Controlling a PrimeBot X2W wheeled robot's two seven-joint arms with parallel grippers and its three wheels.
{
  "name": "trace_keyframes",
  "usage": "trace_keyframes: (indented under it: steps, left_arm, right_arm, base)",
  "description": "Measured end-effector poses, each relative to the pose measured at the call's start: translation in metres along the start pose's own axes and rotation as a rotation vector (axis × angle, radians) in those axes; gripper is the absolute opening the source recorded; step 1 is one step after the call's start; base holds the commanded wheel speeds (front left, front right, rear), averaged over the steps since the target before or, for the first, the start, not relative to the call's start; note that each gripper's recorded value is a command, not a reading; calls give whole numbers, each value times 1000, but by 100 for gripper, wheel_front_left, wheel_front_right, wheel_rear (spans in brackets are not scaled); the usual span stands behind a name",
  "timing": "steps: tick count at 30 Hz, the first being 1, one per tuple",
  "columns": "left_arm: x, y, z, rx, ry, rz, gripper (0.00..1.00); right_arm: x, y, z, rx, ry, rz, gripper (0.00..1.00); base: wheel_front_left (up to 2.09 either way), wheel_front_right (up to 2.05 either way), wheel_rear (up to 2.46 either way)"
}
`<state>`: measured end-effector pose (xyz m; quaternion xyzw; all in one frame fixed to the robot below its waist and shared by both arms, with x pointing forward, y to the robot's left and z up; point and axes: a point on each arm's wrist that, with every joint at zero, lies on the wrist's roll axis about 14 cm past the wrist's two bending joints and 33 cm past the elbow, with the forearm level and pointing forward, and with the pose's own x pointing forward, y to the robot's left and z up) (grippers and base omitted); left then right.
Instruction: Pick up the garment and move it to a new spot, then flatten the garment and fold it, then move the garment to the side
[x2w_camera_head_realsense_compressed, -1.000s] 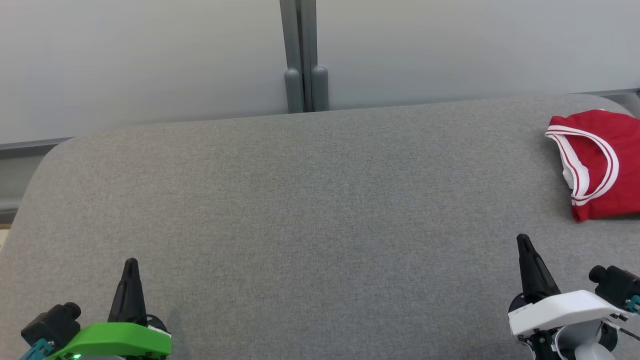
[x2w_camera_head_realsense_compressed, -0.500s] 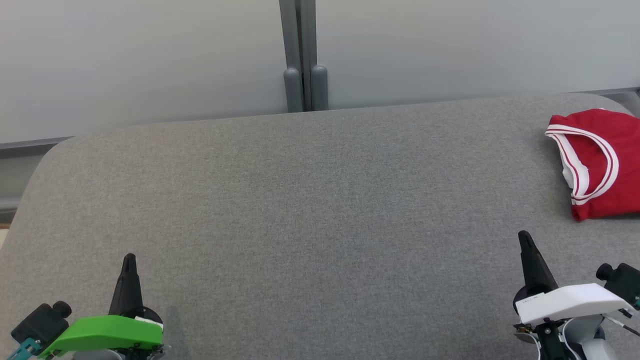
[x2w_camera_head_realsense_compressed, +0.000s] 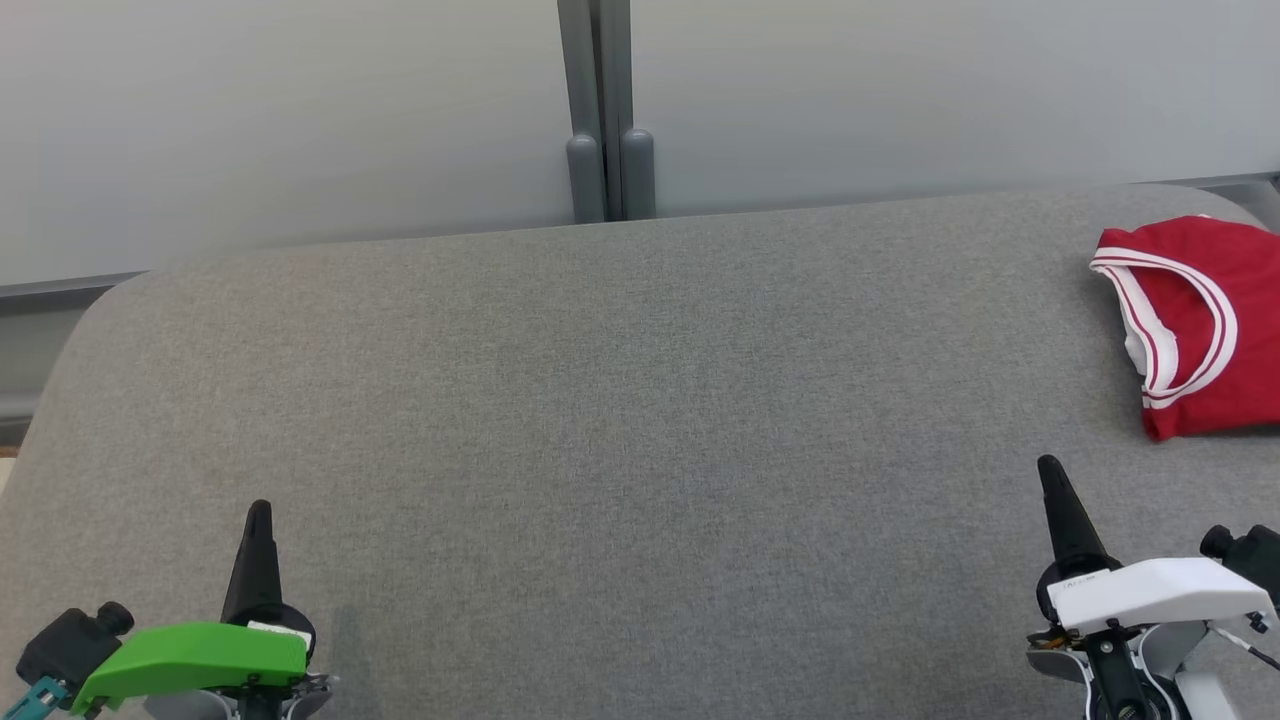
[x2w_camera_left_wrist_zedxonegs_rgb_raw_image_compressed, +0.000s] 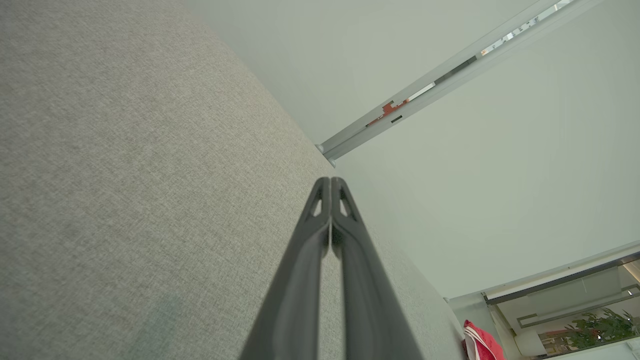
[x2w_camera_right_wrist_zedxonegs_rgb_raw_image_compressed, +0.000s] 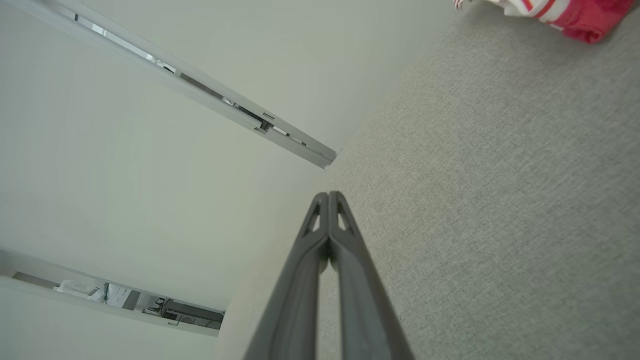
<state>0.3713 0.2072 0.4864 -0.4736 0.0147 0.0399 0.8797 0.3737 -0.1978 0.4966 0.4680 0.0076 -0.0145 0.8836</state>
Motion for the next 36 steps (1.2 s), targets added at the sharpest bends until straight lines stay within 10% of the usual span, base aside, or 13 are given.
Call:
trace_keyframes:
  steps: [36]
  left_arm:
    - [8,-9,1,-344,23,-25,0]
  right_arm:
    - [8,2,3,349,9,0,0]
  base:
    - [0,0,0]
